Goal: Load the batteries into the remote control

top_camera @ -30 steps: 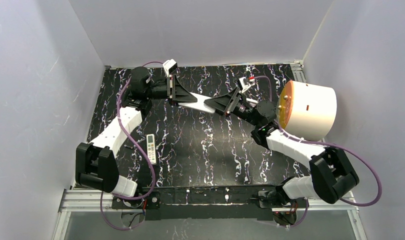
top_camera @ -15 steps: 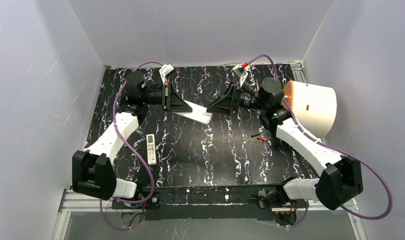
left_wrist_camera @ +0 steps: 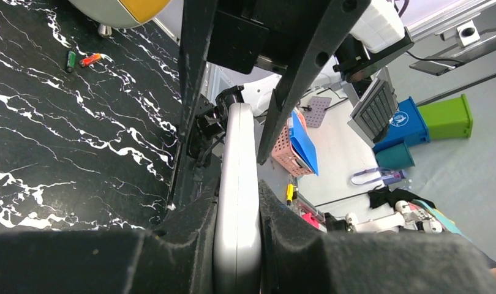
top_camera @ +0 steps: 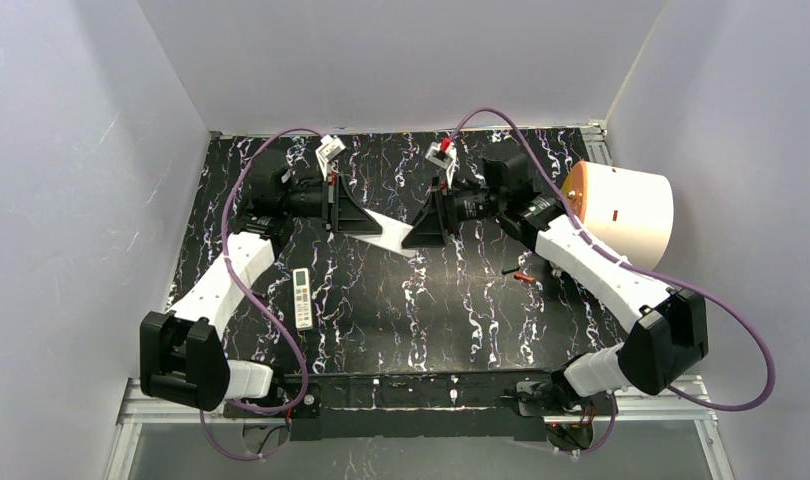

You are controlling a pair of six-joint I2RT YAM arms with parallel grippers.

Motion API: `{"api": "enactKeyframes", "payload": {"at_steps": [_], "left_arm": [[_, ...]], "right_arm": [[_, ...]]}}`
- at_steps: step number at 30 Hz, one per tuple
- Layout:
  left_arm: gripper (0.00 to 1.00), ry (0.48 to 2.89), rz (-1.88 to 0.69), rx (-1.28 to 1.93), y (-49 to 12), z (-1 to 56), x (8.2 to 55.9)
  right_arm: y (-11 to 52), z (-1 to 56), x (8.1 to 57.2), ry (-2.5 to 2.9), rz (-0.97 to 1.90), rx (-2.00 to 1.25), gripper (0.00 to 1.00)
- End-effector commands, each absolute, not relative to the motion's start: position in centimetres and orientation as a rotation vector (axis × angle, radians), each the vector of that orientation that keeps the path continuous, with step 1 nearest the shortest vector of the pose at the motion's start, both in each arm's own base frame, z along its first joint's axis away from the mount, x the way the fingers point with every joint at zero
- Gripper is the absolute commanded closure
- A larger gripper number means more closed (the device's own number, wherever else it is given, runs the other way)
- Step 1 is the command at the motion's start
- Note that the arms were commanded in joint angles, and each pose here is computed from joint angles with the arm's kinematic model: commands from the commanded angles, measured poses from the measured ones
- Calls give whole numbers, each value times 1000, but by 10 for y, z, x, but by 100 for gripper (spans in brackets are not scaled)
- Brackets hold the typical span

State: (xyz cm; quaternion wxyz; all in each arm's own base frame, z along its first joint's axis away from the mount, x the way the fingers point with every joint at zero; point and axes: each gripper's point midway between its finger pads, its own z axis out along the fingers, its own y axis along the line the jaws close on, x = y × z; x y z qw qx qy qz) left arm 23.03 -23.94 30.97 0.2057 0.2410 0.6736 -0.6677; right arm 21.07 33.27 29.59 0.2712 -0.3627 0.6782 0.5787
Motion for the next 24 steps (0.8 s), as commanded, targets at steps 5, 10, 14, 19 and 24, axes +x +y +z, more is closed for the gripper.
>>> {"api": "enactKeyframes", "payload": {"at_steps": [5, 10, 14, 19, 24], "left_arm": [[100, 1804, -1788, 780, -233, 318, 210], [100, 1876, -1685, 811, -229, 305, 201], [100, 1865, -1689, 855, -228, 310, 192], [100, 1831, -1694, 883, -228, 315, 187], [97, 1839, -1667, 872, -227, 315, 189]], "right_arm": [[344, 296, 204, 1816, 1530, -1076, 54], [350, 299, 202, 1790, 1563, -1094, 58], [355, 289, 201, 1820, 1563, -1125, 59], [362, 281, 191, 1828, 1571, -1192, 71], [365, 281, 182, 1805, 1597, -1227, 99]]}}
